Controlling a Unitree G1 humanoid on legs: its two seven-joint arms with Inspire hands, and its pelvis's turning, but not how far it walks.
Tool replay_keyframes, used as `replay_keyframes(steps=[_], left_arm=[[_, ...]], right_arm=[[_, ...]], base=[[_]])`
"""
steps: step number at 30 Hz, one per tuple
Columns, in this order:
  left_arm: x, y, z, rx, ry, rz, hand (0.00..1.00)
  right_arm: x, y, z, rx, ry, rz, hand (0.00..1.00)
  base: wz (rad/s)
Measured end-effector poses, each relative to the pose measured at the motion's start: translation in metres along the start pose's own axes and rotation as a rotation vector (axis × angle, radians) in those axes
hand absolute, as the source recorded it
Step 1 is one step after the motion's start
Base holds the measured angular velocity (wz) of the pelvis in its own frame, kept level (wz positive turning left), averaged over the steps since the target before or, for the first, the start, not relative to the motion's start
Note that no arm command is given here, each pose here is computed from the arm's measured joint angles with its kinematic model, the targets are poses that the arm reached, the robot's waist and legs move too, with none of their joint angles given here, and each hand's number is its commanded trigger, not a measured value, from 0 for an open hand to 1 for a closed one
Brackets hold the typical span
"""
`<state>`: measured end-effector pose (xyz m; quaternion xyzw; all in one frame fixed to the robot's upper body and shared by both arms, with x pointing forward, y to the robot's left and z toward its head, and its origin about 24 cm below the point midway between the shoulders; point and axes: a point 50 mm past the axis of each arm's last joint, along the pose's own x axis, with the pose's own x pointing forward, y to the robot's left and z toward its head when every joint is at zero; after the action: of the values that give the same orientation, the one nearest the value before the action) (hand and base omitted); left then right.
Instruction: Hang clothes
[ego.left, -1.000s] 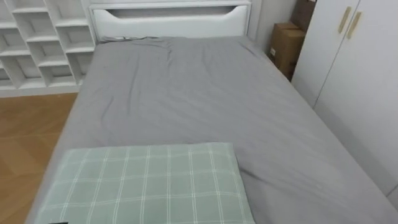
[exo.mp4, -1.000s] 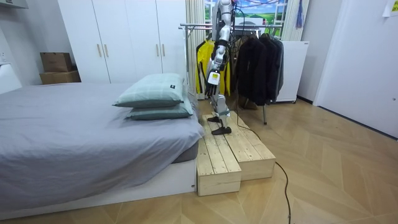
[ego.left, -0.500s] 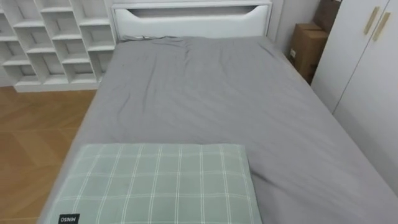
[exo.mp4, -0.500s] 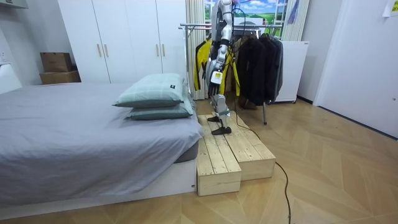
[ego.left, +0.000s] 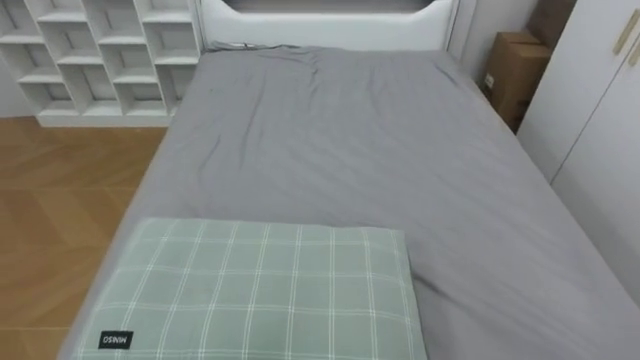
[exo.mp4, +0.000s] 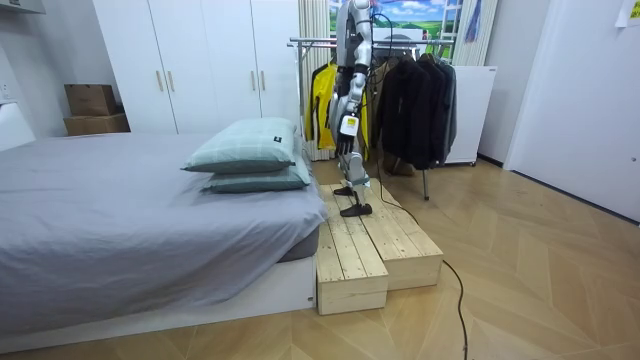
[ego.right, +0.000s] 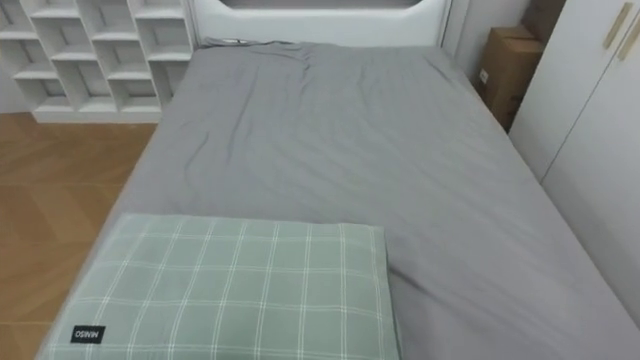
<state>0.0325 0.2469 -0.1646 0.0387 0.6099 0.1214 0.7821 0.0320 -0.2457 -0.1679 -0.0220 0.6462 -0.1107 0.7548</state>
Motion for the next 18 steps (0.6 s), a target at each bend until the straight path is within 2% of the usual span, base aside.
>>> replay_keyframes(steps=[12,18], left_arm=[[0.0006,-0.0025,0.0041,0.000,-0.011,-0.006,0.00],[0.0011,-0.0030,0.0062,0.056,-0.011,-0.006,0.00]], right_arm=[[-0.0001,-0.0008,0.0002,0.008,-0.001,0.005,0.00],[-0.0004,-0.0025,-0.0016,0.015,0.002,0.012,0.00]], base=[[0.01],[0.00]])
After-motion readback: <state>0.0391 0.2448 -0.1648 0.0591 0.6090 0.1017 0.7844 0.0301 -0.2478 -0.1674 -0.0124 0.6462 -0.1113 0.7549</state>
